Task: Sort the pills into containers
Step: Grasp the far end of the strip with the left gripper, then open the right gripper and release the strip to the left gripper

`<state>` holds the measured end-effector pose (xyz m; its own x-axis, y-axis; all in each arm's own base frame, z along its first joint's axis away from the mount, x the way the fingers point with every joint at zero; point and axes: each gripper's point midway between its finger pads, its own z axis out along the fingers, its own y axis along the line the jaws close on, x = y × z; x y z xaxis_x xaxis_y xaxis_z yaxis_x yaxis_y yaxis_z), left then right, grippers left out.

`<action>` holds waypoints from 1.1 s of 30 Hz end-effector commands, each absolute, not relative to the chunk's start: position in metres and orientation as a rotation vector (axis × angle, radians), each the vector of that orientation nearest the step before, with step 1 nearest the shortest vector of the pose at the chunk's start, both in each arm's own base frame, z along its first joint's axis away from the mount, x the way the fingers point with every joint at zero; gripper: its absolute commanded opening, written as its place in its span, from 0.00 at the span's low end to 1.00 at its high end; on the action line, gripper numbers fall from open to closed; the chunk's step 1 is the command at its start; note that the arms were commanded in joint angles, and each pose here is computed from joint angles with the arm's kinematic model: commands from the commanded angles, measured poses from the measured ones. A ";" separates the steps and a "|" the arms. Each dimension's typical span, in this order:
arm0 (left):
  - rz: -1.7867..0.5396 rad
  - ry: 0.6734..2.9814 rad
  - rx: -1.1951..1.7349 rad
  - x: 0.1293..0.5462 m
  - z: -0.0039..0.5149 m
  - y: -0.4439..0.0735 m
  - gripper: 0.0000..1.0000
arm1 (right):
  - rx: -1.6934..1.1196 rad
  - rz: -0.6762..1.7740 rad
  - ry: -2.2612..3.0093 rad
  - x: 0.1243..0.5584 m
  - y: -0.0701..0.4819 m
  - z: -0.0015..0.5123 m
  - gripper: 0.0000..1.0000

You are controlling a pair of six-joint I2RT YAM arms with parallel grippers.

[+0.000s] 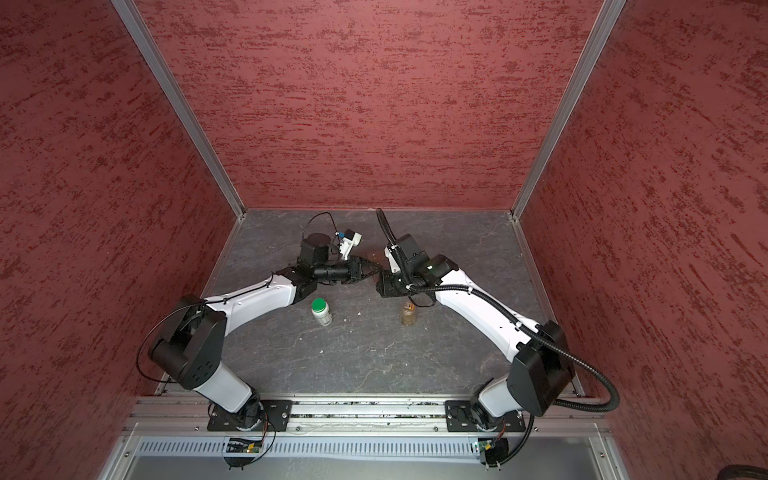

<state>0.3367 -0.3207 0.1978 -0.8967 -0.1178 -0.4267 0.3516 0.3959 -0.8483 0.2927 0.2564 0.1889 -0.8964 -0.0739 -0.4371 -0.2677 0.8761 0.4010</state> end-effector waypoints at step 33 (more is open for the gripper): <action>-1.523 2.236 0.222 0.327 0.203 -0.311 0.00 | -0.169 0.469 2.646 0.313 0.227 0.171 0.41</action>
